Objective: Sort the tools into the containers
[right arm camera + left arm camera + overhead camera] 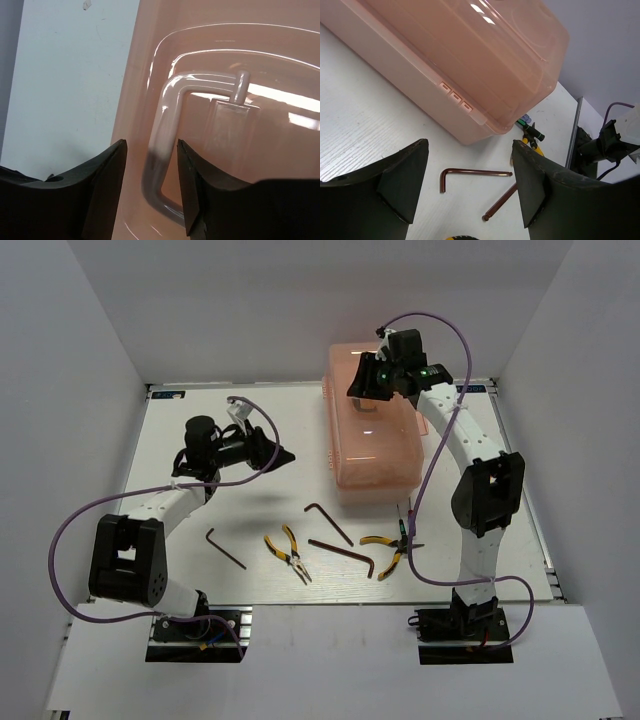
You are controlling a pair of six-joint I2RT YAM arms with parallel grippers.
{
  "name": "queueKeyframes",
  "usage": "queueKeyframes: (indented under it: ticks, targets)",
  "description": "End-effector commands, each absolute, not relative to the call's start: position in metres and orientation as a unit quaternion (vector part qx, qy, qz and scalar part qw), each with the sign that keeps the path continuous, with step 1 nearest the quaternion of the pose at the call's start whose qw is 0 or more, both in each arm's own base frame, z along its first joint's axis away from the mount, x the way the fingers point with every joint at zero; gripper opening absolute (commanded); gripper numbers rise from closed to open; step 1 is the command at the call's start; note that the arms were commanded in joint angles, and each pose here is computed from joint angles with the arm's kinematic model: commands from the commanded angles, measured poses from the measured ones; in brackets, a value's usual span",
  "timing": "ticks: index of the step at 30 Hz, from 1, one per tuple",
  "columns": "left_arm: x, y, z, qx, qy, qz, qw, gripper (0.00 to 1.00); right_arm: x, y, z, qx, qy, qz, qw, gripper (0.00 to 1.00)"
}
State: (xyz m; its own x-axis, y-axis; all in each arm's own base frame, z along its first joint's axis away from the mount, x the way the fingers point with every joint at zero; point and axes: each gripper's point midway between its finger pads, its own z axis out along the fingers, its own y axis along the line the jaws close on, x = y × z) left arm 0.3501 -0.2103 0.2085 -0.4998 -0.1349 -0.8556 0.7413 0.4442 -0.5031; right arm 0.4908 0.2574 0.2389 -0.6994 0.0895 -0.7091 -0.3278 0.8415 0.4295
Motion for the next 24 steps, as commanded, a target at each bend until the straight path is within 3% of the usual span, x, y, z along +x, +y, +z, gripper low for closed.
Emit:
queueKeyframes:
  ticks: [1,3,10,18,24]
  targets:
    - [0.344,-0.214,0.223,0.231,0.698,-0.490,0.468,0.78,0.490,0.261,0.235,-0.048,0.882,0.294,0.366,0.51]
    - [0.346,-0.214,0.228,0.231,0.692,-0.492,0.475,0.78,0.486,0.264,0.231,-0.042,0.884,0.303,0.354,0.51]
    - [0.374,-0.233,0.287,0.248,0.649,-0.496,0.520,0.79,0.478,0.279,0.237,-0.045,0.870,0.366,0.326,0.38]
    - [0.406,-0.281,0.309,0.265,0.636,-0.512,0.512,0.79,0.475,0.281,0.275,-0.052,0.843,0.416,0.338,0.36]
    - [0.428,-0.313,0.290,0.260,0.650,-0.516,0.493,0.79,0.473,0.281,0.285,-0.054,0.834,0.433,0.337,0.35]
